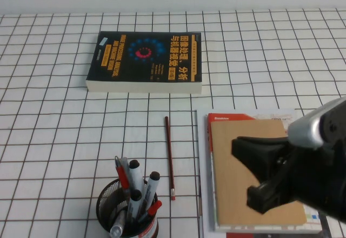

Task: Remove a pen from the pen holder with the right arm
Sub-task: 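Take a marker out of the pen holder and lay it on the table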

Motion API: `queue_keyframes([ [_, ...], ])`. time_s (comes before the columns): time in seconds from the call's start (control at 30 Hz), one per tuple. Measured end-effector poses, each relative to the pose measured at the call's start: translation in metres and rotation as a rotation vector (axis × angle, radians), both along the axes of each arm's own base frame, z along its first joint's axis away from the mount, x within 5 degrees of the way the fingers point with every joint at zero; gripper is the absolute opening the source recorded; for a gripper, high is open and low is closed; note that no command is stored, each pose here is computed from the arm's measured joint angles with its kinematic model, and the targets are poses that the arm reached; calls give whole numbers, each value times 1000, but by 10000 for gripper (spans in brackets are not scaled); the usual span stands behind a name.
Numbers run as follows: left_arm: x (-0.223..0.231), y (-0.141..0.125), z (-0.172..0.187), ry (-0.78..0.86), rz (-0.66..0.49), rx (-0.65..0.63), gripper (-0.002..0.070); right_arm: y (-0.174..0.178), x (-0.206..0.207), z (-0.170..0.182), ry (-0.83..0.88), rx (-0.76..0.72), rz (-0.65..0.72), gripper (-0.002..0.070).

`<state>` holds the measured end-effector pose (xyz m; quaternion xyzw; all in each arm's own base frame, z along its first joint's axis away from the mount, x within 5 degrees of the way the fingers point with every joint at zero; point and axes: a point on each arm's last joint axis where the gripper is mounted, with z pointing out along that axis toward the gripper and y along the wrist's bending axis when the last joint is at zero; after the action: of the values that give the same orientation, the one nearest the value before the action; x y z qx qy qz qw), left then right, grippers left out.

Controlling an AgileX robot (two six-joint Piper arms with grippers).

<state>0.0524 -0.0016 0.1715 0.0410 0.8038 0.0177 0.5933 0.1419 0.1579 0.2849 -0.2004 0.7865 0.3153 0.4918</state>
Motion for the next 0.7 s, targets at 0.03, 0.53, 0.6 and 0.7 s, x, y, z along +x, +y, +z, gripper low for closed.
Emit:
queue_keyframes([
  [0.03, 0, 0, 0, 0, 0, 0, -4, 7, -3, -1, -35, 10, 15, 1],
  [0.53, 0, 0, 0, 0, 0, 0, -4, 47, -51, -45, -349, 29, 183, 309],
  [0.6, 0, 0, 0, 0, 0, 0, -4, 52, -52, -50, -360, 32, 195, 313],
  [0.7, 0, 0, 0, 0, 0, 0, -4, 60, -52, -58, -351, 75, 202, 314],
])
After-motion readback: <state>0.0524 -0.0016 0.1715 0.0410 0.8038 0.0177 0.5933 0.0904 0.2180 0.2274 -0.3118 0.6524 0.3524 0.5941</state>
